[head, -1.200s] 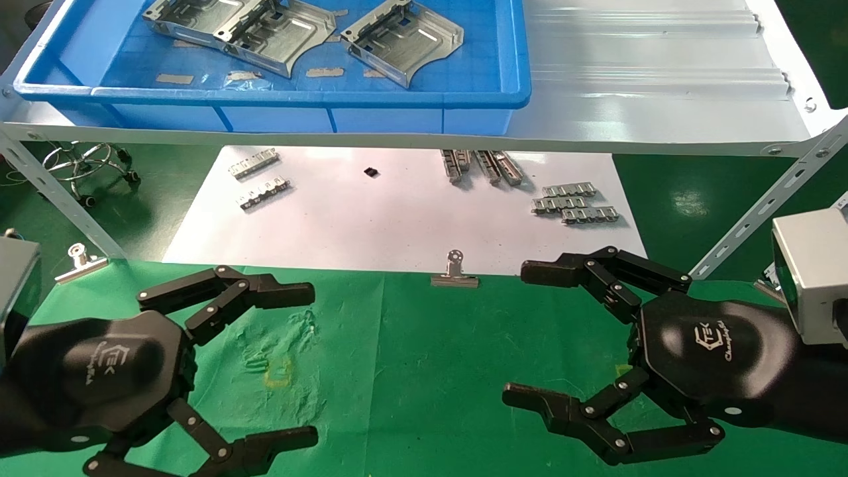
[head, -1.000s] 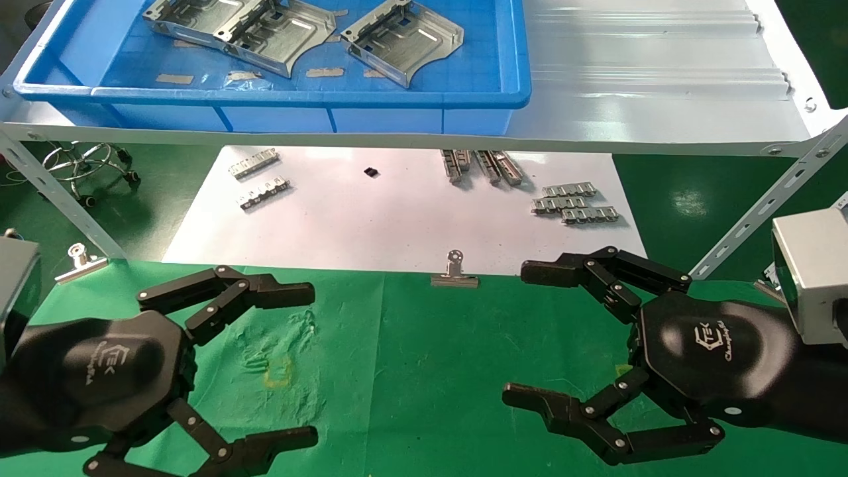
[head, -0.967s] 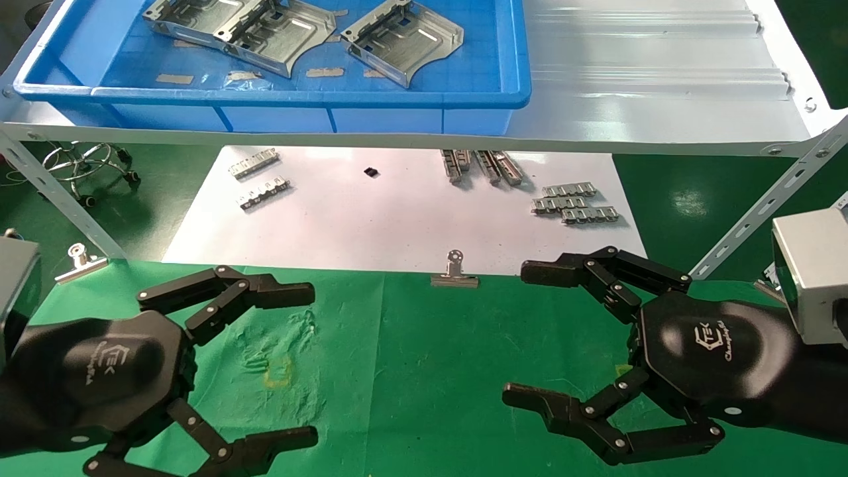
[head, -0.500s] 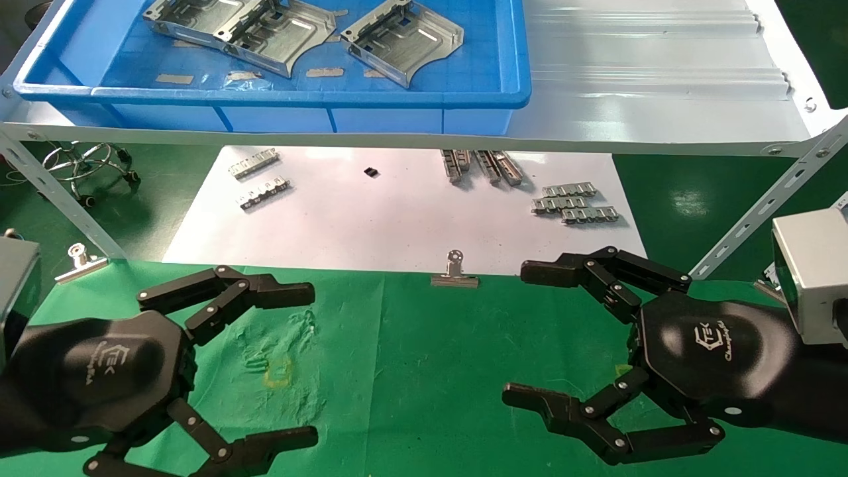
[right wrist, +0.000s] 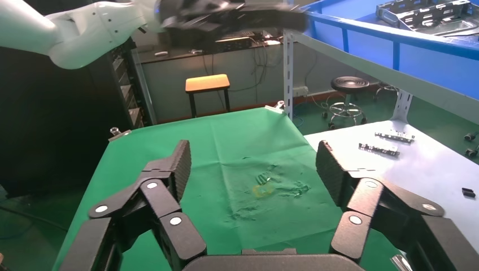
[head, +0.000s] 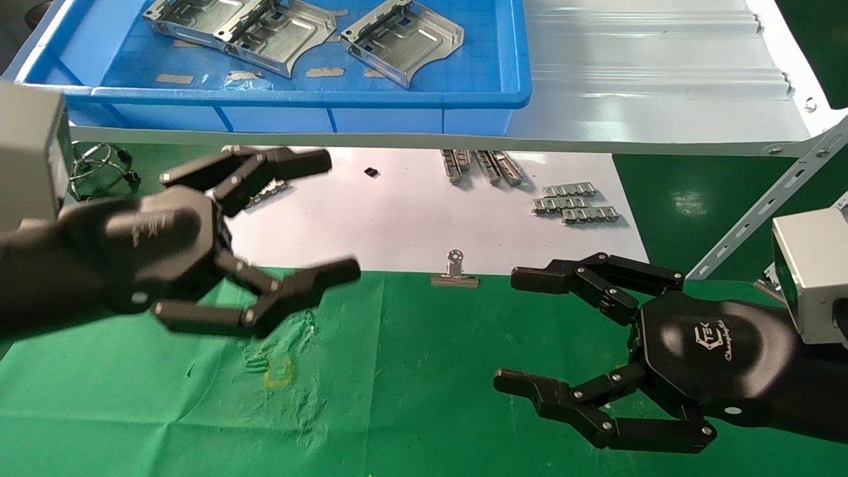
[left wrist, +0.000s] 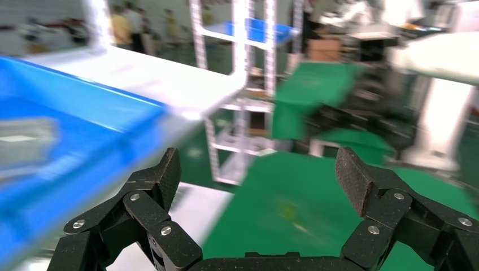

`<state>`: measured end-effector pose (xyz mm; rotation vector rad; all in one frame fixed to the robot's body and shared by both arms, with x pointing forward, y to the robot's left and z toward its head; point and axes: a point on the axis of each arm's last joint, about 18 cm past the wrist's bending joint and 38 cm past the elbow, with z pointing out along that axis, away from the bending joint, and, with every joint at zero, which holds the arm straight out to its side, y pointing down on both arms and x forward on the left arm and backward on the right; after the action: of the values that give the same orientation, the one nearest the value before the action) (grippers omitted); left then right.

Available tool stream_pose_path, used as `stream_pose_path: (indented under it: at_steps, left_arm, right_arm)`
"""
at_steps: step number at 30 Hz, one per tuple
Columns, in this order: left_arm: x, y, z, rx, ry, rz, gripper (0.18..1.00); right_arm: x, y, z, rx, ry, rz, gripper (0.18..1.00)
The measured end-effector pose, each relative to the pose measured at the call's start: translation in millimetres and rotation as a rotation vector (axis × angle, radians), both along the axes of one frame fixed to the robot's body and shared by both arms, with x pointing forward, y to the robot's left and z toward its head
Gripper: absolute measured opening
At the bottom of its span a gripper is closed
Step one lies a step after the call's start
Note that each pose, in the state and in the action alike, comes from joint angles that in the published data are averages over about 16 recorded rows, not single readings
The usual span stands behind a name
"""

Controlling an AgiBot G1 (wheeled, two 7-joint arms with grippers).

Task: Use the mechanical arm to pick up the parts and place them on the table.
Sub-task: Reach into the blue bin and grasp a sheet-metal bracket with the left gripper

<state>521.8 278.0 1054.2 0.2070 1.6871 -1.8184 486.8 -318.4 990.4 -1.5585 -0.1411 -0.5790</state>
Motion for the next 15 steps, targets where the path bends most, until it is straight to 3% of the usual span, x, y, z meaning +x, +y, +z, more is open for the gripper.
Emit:
stream_pose_path:
  at_steps: [15]
  left_arm:
    - [99, -27, 91, -0.05, -0.065, 0.253, 1.001]
  right_arm:
    - [0, 0, 0, 0.0, 0.0, 0.0, 0.56]
